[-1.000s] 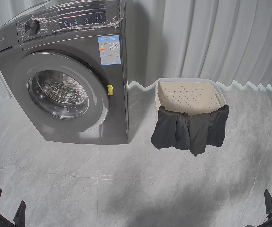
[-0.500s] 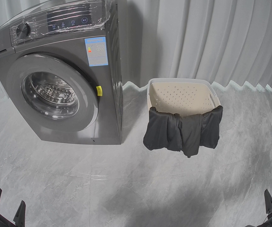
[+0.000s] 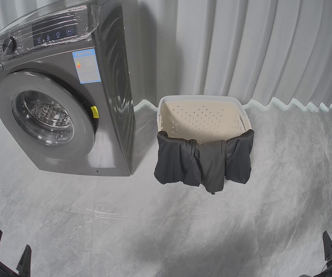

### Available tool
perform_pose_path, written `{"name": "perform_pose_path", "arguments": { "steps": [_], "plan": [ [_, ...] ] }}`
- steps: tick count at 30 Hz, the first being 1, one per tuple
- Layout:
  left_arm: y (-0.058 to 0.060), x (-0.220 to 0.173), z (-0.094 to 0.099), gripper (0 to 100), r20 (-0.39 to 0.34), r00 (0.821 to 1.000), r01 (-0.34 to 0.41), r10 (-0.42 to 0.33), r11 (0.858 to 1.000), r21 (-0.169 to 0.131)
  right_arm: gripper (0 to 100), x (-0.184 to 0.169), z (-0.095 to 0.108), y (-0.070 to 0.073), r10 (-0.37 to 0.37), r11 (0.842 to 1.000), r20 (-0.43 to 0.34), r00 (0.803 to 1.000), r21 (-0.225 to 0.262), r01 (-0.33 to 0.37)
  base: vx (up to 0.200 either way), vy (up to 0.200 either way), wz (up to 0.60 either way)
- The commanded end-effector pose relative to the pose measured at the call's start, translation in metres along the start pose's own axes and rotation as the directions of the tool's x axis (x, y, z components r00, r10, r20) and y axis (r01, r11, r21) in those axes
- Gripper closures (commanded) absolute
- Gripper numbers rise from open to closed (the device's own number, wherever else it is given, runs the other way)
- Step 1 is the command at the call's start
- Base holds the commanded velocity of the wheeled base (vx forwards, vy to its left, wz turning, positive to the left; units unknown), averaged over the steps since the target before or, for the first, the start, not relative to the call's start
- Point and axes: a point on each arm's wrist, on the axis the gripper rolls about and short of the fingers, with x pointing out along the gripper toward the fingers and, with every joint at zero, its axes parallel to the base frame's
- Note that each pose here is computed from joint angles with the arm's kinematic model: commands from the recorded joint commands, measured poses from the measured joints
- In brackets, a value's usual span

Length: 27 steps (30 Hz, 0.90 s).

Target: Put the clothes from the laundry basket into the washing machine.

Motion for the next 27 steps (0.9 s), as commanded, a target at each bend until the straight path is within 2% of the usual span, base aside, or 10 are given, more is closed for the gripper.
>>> {"name": "perform_pose_path", "arguments": {
  "steps": [1,5,14,27],
  "plan": [
    [0.0002,-0.0002,-0.0049,0,0.001,1.000,0.001,-0.001,1.000,0.001,0,0.0001,-0.0052,0.0000,0.000,1.000,-0.001,1.000,0.000,0.000,0.000,-0.200,0.00],
    [0.0001,-0.0002,-0.0049,0,0.001,1.000,0.002,-0.002,1.000,0.001,0,0.0001,-0.0052,0.0000,0.000,1.000,-0.001,1.000,0.000,0.000,0.000,-0.200,0.00],
    [0.0001,-0.0002,-0.0049,0,0.001,1.000,0.001,-0.001,1.000,0.002,0,0.0001,-0.0052,0.0000,0.000,1.000,-0.001,1.000,0.000,0.000,0.000,0.000,0.00],
    [0.0001,-0.0002,-0.0047,0,0.003,1.000,0.001,-0.001,1.000,-0.001,0,0.0001,-0.0052,0.0000,0.000,1.000,-0.001,1.000,0.000,0.000,0.200,0.000,0.00]
  ]
}}
